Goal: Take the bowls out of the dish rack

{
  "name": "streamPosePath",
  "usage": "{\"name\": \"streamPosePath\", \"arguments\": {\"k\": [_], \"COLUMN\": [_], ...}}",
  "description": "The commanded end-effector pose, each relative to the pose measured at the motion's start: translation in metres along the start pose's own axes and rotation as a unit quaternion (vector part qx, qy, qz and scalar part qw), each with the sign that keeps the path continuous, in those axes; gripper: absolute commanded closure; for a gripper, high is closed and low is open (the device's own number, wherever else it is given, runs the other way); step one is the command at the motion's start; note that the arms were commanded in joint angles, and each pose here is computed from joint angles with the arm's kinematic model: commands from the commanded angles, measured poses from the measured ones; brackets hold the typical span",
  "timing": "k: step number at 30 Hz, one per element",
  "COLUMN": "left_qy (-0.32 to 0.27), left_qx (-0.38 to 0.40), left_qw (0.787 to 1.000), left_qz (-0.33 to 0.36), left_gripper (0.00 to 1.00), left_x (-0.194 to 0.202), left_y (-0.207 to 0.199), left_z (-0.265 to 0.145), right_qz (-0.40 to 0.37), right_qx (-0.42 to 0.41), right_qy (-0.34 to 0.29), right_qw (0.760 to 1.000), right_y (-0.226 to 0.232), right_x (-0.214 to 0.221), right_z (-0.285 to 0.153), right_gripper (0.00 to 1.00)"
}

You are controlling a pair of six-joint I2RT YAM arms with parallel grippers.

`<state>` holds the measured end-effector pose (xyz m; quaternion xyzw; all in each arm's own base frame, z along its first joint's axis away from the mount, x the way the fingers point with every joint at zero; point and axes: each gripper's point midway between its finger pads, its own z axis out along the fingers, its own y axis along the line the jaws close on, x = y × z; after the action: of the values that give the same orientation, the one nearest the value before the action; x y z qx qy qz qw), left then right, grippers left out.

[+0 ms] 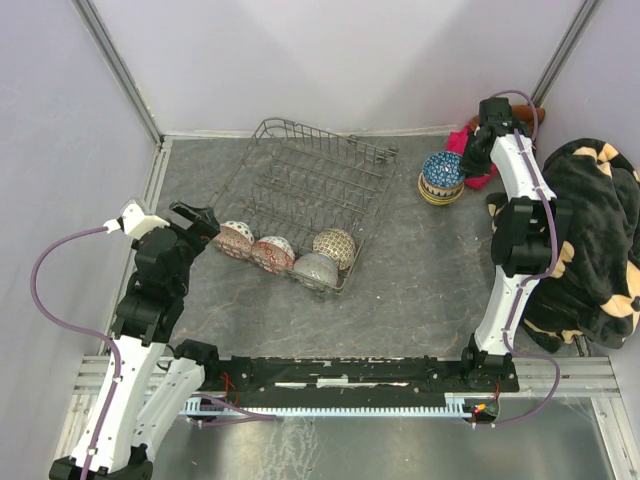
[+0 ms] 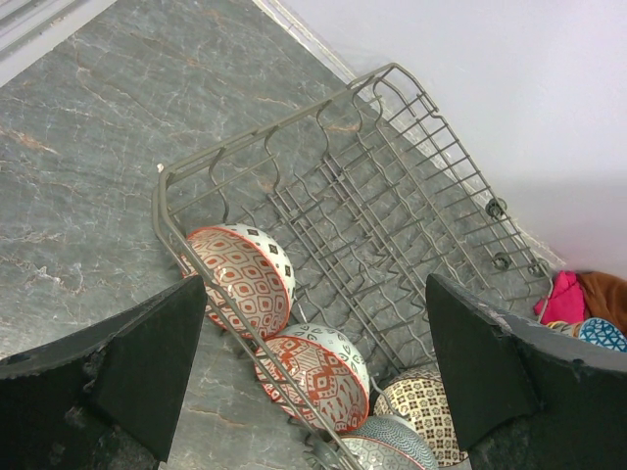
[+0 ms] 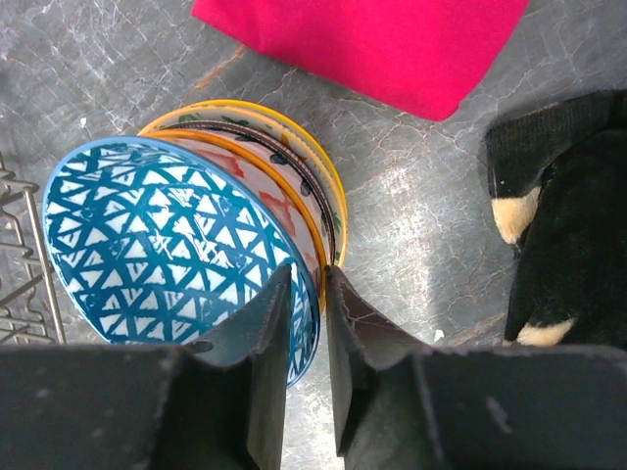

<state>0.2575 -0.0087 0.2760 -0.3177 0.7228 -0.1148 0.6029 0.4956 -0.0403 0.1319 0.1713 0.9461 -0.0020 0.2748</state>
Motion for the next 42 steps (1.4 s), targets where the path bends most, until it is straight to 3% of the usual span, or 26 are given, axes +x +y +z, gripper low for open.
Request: {"name": "streamPosePath", "arguments": {"k": [1, 9, 20, 26, 36, 42], "left_qy": [-0.016, -0.016, -0.018, -0.014, -0.015, -0.003], "left_qx": [0.013, 0.015, 0.018, 0.023, 0.018, 0.019], "left_qw": [1.0, 1.0, 1.0, 0.999, 1.0, 1.0], "left_qz": [-0.018, -0.019, -0.017, -0.022, -0.018, -0.002], "left_gripper": [0.01, 0.01, 0.01, 0.01, 0.01, 0.01], "left_x": [-0.01, -0.011, -0.015, -0.013, -0.014, -0.011], "left_y": [-0.008, -0.009, -0.013, -0.015, -0.014, -0.014], "left_z": [-0.003, -0.003, -0.004, -0.002, -0.003, -0.003], "right_qz": [0.011, 0.015, 0.025, -0.06, -0.285, -0.366], "right_qx": [-0.008, -0.001, -0.015, -0.077, -0.21, -0.218], "right_qy": [-0.027, -0.048, -0.139, -0.218, -0.188, -0.163], "right_qw": [1.0, 0.999, 0.99, 0.971, 0.916, 0.89], "right_y": [0.002, -0.002, -0.003, 0.044, 0.204, 0.245], "right_x": [-0.013, -0.021, -0.046, -0.041, 0.085, 0.161], "right_z": [-0.006, -0.025, -0.105, -0.172, -0.195, -0.183], "right_gripper": [0.68, 0.57, 0.5, 0.49, 0.48, 0.47]}}
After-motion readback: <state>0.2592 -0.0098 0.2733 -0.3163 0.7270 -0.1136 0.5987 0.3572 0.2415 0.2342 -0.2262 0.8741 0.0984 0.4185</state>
